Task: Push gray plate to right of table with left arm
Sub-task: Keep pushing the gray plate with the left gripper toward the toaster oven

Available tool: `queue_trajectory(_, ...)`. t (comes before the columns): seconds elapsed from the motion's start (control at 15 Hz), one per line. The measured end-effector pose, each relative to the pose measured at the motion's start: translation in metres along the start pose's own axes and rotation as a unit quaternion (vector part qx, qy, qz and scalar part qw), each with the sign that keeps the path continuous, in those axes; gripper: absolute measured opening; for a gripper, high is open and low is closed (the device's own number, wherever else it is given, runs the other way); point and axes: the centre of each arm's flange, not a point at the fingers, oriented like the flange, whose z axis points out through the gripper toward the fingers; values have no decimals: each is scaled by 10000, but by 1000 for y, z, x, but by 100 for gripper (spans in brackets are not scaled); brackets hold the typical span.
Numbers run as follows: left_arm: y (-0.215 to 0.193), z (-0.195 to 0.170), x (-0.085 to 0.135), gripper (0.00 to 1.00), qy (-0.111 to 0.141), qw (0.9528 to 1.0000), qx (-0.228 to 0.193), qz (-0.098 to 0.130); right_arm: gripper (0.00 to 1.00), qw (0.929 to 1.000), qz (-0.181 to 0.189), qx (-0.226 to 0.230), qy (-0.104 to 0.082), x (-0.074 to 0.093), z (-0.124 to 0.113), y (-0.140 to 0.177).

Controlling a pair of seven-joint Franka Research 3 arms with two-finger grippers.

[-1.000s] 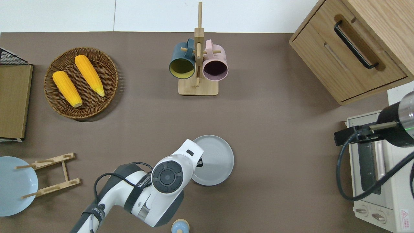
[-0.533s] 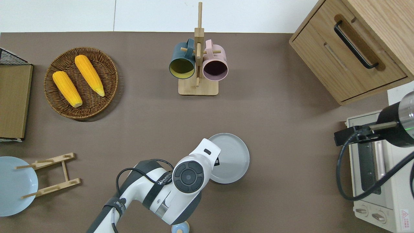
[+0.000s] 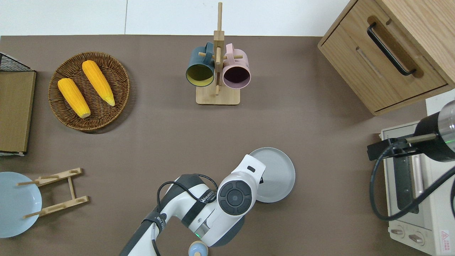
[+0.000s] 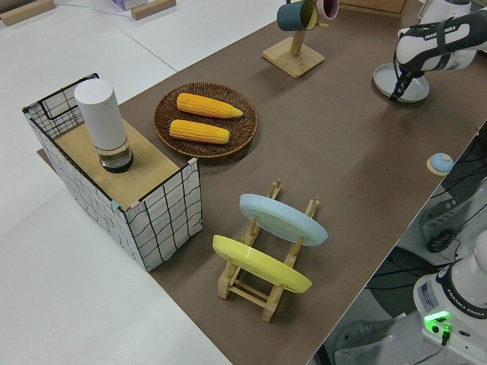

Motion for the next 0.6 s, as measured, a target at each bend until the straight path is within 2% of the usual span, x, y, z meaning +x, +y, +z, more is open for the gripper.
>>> queue_trajectory(0.33,31,5,-7,1,1,9999,-118,-97,99,10000,0,0,0,0,0,0)
queue_trajectory(0.6,47,9,-10,1,-12,9998,-185,-88,99,10000,0,0,0,0,0,0)
